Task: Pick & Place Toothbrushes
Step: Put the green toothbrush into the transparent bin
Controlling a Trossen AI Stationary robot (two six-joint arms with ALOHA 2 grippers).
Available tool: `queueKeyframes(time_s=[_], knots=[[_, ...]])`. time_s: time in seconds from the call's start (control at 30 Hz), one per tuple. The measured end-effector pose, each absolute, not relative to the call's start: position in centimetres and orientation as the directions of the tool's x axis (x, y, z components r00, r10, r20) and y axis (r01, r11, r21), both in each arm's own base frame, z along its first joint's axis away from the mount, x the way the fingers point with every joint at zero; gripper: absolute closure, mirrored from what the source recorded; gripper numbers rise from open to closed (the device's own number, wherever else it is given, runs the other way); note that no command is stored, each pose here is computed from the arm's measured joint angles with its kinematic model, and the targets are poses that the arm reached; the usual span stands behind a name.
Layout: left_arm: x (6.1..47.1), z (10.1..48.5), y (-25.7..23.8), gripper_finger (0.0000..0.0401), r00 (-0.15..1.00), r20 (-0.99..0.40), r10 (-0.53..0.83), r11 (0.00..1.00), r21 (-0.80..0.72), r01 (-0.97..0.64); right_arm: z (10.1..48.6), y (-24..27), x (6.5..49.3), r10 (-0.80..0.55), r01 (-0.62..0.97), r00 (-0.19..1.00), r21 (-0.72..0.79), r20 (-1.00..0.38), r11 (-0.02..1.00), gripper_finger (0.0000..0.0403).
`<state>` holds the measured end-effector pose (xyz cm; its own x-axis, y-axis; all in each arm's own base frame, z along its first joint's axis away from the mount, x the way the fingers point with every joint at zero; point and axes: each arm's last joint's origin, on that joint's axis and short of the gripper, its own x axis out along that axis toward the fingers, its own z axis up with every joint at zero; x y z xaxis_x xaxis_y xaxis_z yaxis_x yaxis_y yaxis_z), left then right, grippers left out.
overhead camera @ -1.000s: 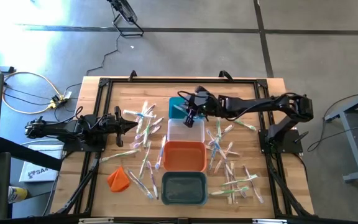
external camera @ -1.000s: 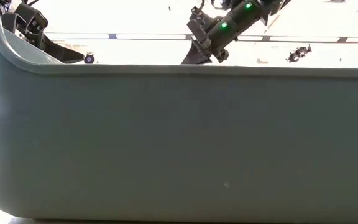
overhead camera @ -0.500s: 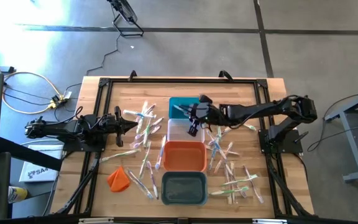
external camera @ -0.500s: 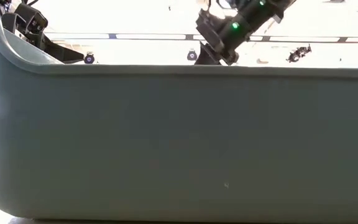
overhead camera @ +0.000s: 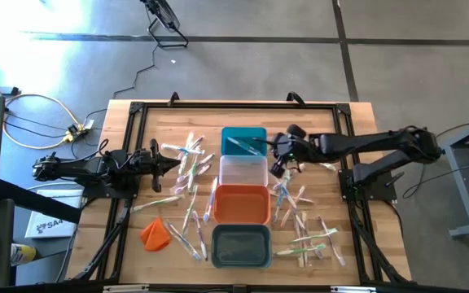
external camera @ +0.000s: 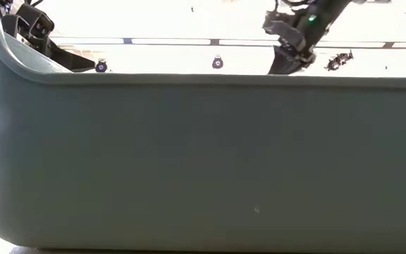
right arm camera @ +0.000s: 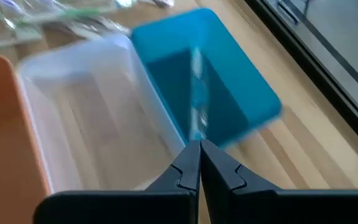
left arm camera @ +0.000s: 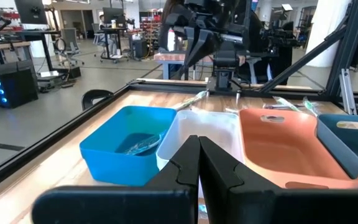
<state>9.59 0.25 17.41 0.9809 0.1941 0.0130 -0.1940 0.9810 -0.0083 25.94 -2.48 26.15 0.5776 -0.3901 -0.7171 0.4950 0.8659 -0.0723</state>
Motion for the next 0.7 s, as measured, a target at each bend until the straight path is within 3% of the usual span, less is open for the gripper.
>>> queueKeyframes(time_s=[0.4,0.7], knots=[[9.6,17.4,0.2,0.0401,0.982,0.012,0.190,0.982,-0.008,-0.190,25.6,-4.8,21.2,-0.406,0.602,0.254,-0.185,-0.878,0.777,0.0398],[9.6,17.4,0.2,0.0401,0.982,0.011,0.190,0.982,-0.008,-0.190,25.4,-6.5,20.3,-0.417,0.610,0.176,-0.233,-0.892,0.757,0.0398]])
